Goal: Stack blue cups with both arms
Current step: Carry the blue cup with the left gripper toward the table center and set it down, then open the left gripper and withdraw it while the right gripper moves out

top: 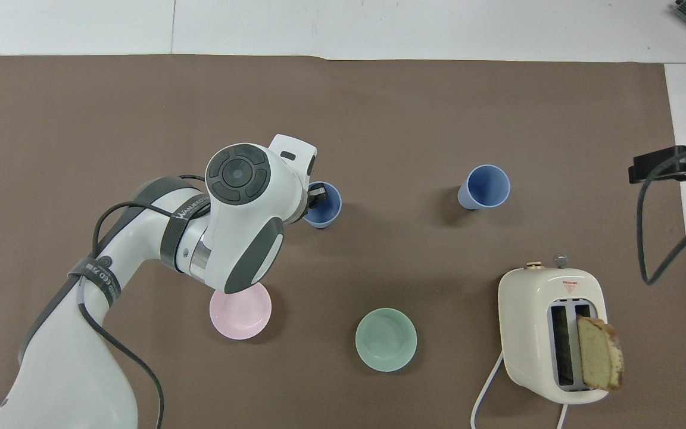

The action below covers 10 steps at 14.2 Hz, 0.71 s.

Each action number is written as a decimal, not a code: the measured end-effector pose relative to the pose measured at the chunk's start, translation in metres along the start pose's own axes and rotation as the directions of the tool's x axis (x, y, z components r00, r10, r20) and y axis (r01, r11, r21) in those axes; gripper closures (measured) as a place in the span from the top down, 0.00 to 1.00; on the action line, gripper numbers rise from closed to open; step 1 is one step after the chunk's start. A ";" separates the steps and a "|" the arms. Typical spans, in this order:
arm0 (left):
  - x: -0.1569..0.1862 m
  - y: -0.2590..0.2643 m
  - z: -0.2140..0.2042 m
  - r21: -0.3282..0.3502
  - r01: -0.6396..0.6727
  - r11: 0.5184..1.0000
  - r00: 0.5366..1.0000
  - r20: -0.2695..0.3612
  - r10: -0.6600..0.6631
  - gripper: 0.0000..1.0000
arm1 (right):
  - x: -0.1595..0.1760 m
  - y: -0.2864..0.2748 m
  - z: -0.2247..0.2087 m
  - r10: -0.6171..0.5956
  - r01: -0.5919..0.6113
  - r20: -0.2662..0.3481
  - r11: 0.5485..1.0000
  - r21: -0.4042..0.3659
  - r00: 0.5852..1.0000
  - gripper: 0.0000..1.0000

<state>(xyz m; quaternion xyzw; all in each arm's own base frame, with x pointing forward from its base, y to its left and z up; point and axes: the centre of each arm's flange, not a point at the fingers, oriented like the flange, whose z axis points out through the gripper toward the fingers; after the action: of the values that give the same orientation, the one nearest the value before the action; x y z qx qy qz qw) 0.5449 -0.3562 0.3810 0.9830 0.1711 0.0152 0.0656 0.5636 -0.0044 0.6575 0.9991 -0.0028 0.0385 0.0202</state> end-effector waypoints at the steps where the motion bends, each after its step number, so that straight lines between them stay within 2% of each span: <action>1: 0.000 0.000 0.000 0.000 0.000 1.000 1.000 0.000 0.000 0.15 | 0.000 0.000 0.000 0.000 0.000 0.000 1.000 0.000 1.000 1.00; 4: 0.007 -0.003 -0.007 0.000 0.003 1.000 1.000 -0.016 -0.003 0.48 | 0.000 0.000 0.000 0.000 0.000 0.000 1.000 0.000 1.000 1.00; 8: 0.044 -0.031 -0.072 0.053 -0.065 0.996 0.993 -0.099 0.070 0.95 | 0.000 0.000 0.000 0.000 0.000 0.000 1.000 0.000 1.000 1.00; 9: 0.057 -0.049 -0.091 0.060 -0.076 0.995 0.991 -0.106 0.082 1.00 | 0.000 0.000 0.000 0.000 0.000 0.000 1.000 0.000 1.000 1.00; 10: 0.069 -0.068 -0.108 0.069 -0.098 0.993 0.989 -0.108 0.105 1.00 | 0.000 0.000 0.000 0.000 0.000 0.000 1.000 0.000 1.000 1.00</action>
<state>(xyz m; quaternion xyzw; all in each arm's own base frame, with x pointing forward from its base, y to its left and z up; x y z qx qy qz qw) 0.5811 -0.2561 0.4798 0.9896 0.1245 0.0680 0.0237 0.5636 -0.0044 0.6575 0.9991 -0.0028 0.0385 0.0202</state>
